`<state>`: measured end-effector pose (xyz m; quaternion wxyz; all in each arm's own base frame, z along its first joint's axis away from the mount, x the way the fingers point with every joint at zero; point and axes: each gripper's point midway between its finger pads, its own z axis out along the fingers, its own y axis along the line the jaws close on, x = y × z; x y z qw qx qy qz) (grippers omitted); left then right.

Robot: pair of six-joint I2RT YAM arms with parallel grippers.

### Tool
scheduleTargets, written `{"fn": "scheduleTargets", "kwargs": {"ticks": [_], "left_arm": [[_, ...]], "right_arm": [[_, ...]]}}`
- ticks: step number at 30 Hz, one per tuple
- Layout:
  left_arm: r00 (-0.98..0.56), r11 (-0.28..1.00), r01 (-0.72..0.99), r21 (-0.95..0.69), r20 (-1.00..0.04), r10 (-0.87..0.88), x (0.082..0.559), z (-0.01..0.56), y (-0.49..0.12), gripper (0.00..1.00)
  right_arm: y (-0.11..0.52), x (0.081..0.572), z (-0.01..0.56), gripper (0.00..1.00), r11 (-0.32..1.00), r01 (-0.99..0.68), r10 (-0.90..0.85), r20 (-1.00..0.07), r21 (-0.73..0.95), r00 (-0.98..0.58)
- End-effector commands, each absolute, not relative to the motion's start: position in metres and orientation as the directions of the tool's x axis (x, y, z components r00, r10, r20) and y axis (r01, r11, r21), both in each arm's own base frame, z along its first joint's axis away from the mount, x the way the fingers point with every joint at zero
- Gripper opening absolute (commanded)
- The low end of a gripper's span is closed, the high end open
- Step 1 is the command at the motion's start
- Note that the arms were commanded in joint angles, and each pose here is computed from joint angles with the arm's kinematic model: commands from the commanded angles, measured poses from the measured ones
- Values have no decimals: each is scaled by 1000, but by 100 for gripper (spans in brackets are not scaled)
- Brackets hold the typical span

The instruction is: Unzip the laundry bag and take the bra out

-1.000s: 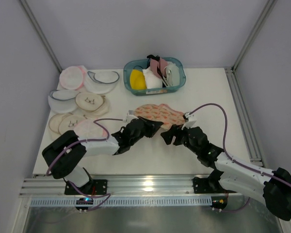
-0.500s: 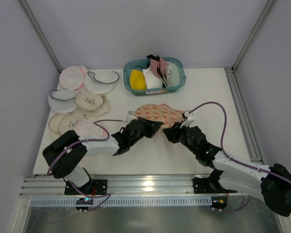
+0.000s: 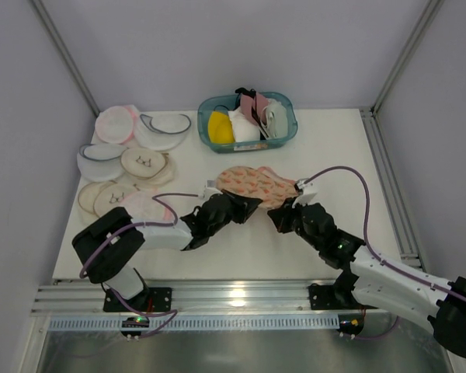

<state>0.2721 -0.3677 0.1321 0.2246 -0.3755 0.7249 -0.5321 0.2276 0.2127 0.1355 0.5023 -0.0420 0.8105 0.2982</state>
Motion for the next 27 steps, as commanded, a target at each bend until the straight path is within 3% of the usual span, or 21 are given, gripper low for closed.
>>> {"fn": "scheduleTargets", "kwargs": {"ticks": [1, 10, 17, 21, 25, 27], "left_arm": [[-590, 192, -297, -936, 22, -807, 278, 124, -351, 0], [-593, 238, -315, -919, -6, -805, 279, 106, -333, 0], [-687, 301, -275, -913, -32, -726, 277, 96, -330, 0], [-807, 344, -192, -919, -51, -589, 267, 95, -331, 0], [-845, 408, -99, -908, -140, -516, 278, 99, -322, 0], [-845, 506, -52, -861, -233, -482, 281, 91, -314, 0]], "right_arm": [[198, 224, 146, 4, 866, -311, 187, -831, 390, -523], [169, 205, 128, 4, 933, -225, 79, -768, 282, -635], [149, 200, 106, 4, 978, -133, 15, -696, 158, -718], [137, 200, 95, 4, 994, -58, 19, -664, 95, -747], [131, 201, 90, 4, 998, -27, 11, -650, 49, -760], [130, 202, 90, 4, 999, -25, 4, -652, 36, -758]]}}
